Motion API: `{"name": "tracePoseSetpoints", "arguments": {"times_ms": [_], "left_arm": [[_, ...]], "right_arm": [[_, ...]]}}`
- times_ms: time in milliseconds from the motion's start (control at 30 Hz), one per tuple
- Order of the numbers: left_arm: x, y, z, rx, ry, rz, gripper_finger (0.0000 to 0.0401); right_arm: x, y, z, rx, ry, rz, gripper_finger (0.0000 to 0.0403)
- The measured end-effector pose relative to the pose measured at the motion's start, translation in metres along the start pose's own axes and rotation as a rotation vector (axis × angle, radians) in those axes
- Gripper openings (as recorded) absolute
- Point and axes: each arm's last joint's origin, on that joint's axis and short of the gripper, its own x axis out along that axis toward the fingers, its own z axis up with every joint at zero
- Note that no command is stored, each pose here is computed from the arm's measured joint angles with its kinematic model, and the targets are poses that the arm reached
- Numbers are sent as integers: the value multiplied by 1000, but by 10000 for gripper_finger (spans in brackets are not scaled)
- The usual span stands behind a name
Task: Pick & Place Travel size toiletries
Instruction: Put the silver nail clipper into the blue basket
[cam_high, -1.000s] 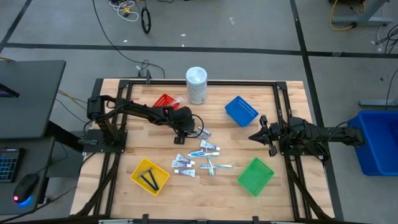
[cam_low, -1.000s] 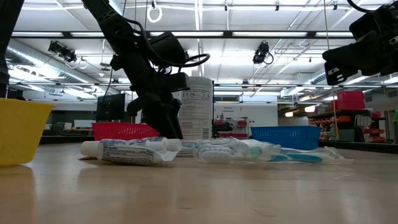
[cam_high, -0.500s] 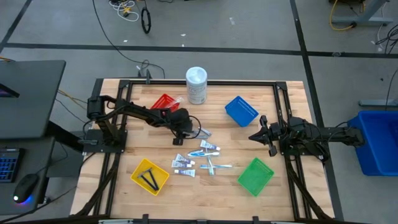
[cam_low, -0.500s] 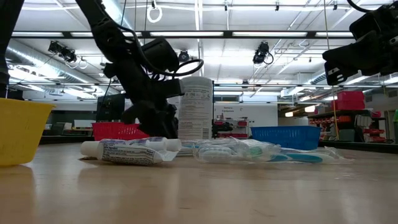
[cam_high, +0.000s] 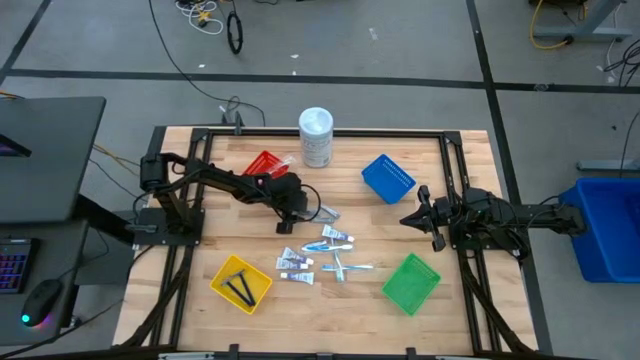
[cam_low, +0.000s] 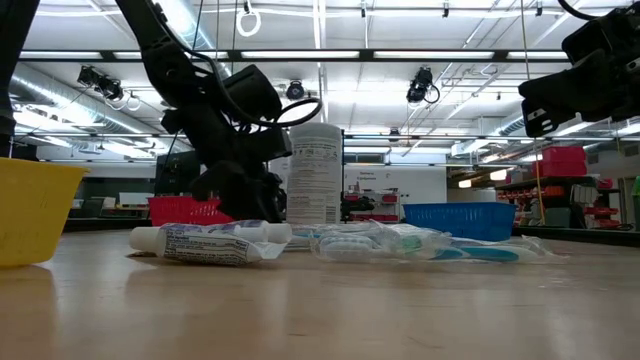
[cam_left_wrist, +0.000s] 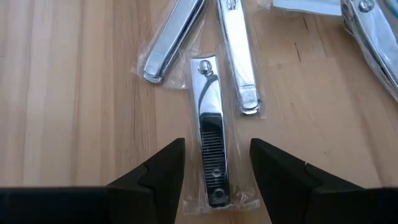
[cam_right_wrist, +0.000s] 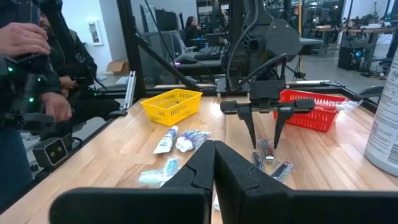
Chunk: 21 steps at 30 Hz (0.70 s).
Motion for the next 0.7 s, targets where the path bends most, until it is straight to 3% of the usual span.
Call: {"name": "tracePoseSetpoints", "arguments": {"times_ms": [400,700], "left_arm": [[0,-1,-1,-3,-1,-11,186],[0,-1,-1,-2,-6,-13,126]], "right_arm": [[0,0,0,0,0,0,13],[0,0,0,0,0,0,13]]}}
